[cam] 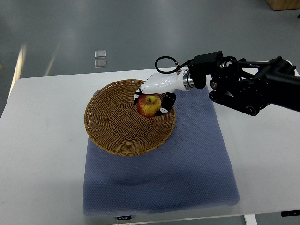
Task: Place red apple in basket with right hand
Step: 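Carry the apple with the right hand over the wicker basket, then open the right hand to release the apple into the basket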
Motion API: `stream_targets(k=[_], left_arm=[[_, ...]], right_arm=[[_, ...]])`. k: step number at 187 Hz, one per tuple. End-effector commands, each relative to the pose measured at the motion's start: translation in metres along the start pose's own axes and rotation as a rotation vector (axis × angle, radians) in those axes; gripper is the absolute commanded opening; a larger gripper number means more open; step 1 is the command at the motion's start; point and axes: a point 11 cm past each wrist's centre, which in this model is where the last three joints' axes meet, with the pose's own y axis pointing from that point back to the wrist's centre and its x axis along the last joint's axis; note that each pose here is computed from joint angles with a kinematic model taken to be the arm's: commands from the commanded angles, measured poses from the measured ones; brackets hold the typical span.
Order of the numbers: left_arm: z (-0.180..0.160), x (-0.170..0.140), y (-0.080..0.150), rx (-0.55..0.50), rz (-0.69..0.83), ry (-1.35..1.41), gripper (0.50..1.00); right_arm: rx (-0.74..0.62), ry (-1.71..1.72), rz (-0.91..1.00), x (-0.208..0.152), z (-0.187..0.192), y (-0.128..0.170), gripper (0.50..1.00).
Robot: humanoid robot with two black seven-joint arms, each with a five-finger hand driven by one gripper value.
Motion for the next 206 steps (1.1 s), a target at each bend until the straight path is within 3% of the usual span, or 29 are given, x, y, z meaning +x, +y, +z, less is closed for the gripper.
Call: stream_targets(k=[1, 63, 83, 99, 206], left_arm=[[0.000, 0.000, 0.000, 0.000, 0.000, 0.000, 1.000], [0.000, 0.000, 0.000, 0.000, -0.001, 0.000, 1.000], [0.000, 0.000, 0.000, 0.000, 0.000, 0.000, 1.000], [0.000, 0.000, 0.000, 0.000, 0.000, 0.000, 1.000], [0.000, 0.000, 0.000, 0.000, 0.000, 0.000, 1.000]], right_arm=[[-0.018, -0.018, -0.009, -0.011, 0.004, -0.001, 0.735], [0.009, -0.026, -0.016, -0.017, -0.007, -0.011, 0.758], [0.009, -0.024, -0.001, -0.015, -0.007, -0.011, 0.827], [0.010, -0.024, 0.003, -0.014, -0.007, -0.011, 0.850], [0.005, -0.029, 0.025, -0.004, -0.004, -0.007, 0.891]])
